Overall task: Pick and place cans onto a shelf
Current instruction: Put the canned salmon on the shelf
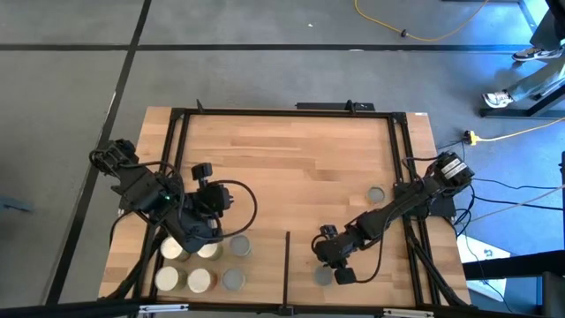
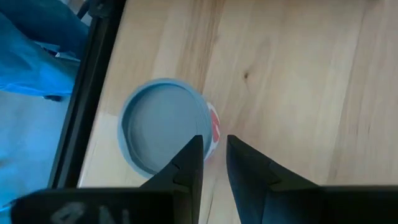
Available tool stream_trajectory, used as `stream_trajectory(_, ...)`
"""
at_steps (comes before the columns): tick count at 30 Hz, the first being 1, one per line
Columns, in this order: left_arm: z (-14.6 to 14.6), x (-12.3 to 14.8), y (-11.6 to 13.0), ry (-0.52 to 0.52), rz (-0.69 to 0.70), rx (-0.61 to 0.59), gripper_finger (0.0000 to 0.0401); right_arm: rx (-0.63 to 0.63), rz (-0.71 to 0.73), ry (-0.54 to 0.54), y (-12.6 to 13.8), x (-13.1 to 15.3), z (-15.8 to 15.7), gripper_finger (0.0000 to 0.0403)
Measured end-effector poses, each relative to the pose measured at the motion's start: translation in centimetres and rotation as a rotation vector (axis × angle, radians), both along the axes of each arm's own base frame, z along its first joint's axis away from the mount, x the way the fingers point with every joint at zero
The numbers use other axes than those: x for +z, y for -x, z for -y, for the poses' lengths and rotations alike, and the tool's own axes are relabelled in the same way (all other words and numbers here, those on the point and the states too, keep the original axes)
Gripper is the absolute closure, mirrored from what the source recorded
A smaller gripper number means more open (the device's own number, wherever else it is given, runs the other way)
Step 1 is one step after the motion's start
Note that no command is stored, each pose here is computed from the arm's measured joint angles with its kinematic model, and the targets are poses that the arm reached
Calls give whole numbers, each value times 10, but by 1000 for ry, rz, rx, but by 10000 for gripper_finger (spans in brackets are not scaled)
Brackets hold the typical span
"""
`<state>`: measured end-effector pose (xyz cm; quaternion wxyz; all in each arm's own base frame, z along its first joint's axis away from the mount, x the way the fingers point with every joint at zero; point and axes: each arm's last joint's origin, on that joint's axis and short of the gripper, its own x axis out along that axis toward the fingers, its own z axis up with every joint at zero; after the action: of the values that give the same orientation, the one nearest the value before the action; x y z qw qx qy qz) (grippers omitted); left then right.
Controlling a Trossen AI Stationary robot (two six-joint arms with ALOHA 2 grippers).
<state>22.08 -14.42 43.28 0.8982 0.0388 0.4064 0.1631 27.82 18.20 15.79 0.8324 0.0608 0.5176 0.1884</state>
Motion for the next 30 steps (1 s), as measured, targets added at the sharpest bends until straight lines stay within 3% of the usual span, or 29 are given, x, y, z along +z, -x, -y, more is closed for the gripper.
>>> stream_trajectory(26, 0, 0, 0, 0, 0, 0, 373, -12, -48, -40, -5, -17, -4, 331)
stream_trajectory(30, 0, 0, 0, 0, 0, 0, 373, -46, -65, -55, -6, -17, -4, 357)
